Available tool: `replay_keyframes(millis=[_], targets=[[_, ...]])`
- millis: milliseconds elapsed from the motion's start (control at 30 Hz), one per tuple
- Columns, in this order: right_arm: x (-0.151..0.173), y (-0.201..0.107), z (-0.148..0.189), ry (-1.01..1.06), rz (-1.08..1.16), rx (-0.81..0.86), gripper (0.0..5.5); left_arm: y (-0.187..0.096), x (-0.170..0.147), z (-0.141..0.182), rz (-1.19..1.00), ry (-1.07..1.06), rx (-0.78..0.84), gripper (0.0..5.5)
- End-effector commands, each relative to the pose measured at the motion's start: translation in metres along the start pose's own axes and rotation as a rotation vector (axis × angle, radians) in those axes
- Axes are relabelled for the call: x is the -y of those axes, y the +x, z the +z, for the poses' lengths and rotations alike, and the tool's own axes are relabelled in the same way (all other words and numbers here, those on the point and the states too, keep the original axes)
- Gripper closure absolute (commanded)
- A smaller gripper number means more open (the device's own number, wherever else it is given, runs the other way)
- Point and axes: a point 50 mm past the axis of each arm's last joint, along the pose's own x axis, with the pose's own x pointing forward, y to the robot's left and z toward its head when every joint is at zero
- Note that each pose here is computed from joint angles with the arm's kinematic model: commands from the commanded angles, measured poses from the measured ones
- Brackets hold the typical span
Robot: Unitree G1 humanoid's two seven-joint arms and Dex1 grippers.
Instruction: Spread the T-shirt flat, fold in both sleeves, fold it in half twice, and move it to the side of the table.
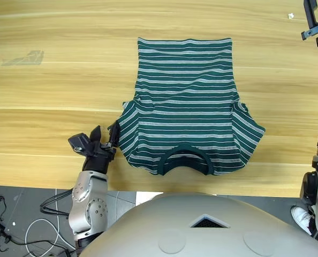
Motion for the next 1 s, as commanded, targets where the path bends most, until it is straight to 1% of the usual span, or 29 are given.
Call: replay_keyframes(millis=[33,133,200,400,500,633,767,867,1000], targets=[[0.002,-0.001,0.001,0.016,-0.01,-0.006,3.3,-0.004,0.0,-0.008,0.016,-0.004,-0.033,2.29],[0.001,-0.002,0.001,0.018,-0.007,-0.009,3.3,-0.006,-0.001,-0.011,0.027,-0.022,-0.046,2.8],[0.0,-0.002,0.001,0.021,-0.002,-0.012,3.3,-0.006,-0.001,-0.012,0.03,-0.03,-0.045,3.28],[-0.005,-0.004,-0.001,0.031,0.012,-0.027,3.3,-0.004,-0.002,-0.013,0.071,-0.04,-0.027,4.4],[-0.008,-0.006,-0.005,0.038,0.019,-0.038,3.3,-0.003,-0.005,-0.014,0.124,-0.04,-0.014,4.88],[-0.011,-0.007,-0.007,0.042,0.023,-0.046,3.3,-0.002,-0.007,-0.019,0.144,-0.038,-0.029,5.48],[-0.015,-0.005,-0.009,0.047,0.036,-0.05,3.3,-0.002,-0.005,-0.015,0.135,0.003,0.014,5.48],[-0.018,-0.003,-0.008,0.046,0.043,-0.043,3.3,-0.002,0.01,-0.003,0.053,0.061,0.095,5.48],[-0.02,-0.002,-0.008,0.049,0.047,-0.041,3.3,-0.002,0.022,0.004,-0.022,0.094,0.152,5.48]])
